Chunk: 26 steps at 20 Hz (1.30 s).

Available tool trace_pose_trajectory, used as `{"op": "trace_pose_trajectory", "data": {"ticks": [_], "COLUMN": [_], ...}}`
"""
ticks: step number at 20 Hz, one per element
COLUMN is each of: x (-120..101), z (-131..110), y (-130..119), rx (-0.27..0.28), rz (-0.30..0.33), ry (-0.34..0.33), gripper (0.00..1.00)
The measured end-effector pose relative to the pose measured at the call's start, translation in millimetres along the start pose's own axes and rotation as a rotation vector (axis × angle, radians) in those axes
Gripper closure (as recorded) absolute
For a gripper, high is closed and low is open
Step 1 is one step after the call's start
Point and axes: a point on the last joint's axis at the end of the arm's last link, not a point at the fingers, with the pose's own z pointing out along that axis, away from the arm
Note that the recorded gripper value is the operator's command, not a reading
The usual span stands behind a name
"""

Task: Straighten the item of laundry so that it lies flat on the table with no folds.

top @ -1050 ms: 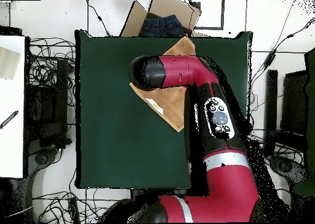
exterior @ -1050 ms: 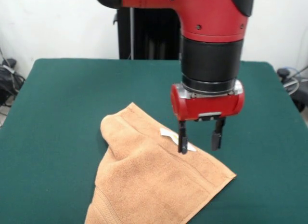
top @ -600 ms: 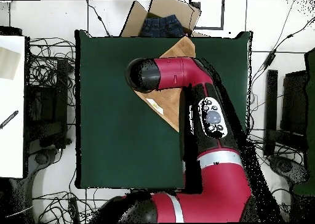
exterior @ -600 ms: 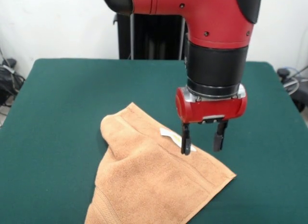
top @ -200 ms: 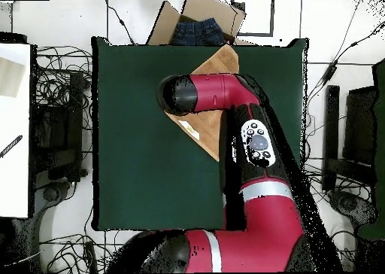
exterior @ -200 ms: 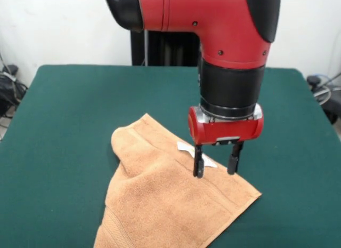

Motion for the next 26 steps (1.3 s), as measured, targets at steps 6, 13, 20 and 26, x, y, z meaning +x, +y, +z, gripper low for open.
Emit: {"op": "trace_pose_trajectory", "data": {"ticks": [6,13,20,26], "x": [0.3,2.4,12.0,14.0], "z": [16.6,37.4,75.9,90.0], "y": [-5.1,-9.4,0.3,2.0], "rx": [0.008,0.020,0.002,-0.004], "rz": [0.007,0.012,0.016,0.022], "ry": [-0.008,-0.015,0.000,-0.003], "gripper": [0.00,0.00,0.00,0.00]}}
